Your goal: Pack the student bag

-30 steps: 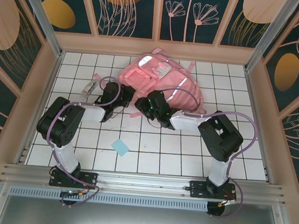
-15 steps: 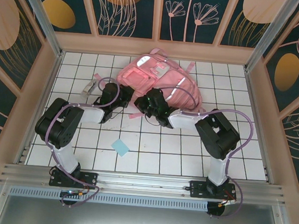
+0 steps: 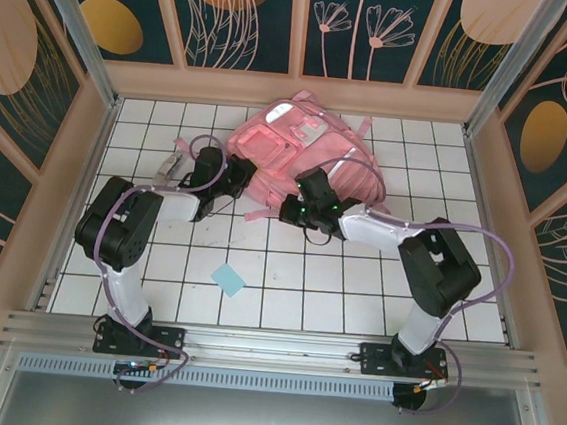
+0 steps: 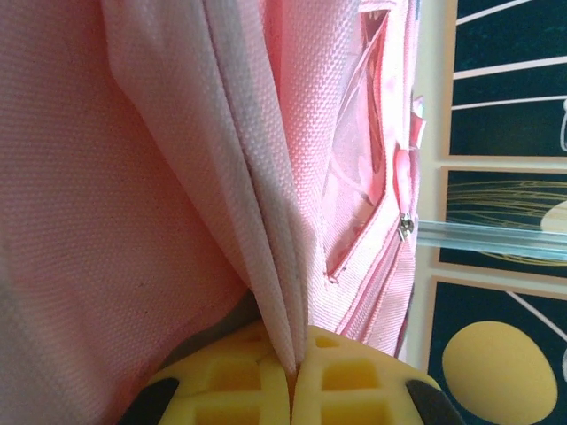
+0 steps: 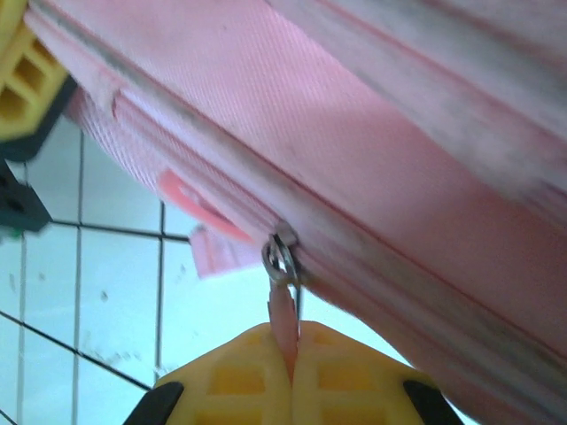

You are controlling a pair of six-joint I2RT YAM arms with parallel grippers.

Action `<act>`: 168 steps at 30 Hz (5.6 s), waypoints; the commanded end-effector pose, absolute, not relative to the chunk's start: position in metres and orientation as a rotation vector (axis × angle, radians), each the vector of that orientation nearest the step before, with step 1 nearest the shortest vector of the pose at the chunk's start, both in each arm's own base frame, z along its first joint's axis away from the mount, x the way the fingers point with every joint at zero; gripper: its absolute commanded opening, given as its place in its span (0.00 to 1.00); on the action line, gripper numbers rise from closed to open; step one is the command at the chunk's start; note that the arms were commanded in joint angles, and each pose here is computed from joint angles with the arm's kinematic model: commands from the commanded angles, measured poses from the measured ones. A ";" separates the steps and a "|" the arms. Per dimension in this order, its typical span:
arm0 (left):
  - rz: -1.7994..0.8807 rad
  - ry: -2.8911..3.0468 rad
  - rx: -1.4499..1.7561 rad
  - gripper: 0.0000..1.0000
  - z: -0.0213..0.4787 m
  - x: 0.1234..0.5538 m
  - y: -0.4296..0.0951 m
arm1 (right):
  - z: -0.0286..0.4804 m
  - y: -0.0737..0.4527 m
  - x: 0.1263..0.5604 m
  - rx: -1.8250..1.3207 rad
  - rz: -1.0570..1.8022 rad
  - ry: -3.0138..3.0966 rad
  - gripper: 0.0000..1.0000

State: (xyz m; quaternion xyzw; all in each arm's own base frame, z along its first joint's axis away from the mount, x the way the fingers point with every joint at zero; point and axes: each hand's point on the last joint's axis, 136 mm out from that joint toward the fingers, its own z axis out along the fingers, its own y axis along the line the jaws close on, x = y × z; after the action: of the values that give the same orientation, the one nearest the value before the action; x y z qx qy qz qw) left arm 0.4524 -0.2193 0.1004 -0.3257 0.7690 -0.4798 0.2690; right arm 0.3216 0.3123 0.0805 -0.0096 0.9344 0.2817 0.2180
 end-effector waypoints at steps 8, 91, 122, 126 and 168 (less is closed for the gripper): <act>-1.186 1.984 -0.754 0.00 0.132 0.507 -0.194 | 0.044 0.161 0.257 -0.291 -0.035 2.934 0.00; -1.564 1.798 -0.820 0.00 0.191 0.436 -0.260 | 0.077 0.271 0.385 0.376 0.543 2.330 0.16; -1.275 1.889 -0.762 0.00 0.158 0.495 -0.211 | 0.064 0.158 0.326 -0.138 0.376 2.809 0.00; -1.217 1.914 -0.745 0.00 0.151 0.505 -0.199 | 0.063 0.136 0.325 -0.104 0.283 2.837 0.00; -1.421 2.107 -0.591 0.00 0.120 0.460 -0.266 | 0.095 0.330 0.271 -0.396 1.144 2.748 0.00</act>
State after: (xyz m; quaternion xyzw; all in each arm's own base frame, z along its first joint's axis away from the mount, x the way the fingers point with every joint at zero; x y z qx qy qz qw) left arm 0.4306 -0.2738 0.0922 -0.2222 0.8059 -0.5144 0.1913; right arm 0.3261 0.3357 0.0978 -0.0863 0.9018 0.4017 0.1338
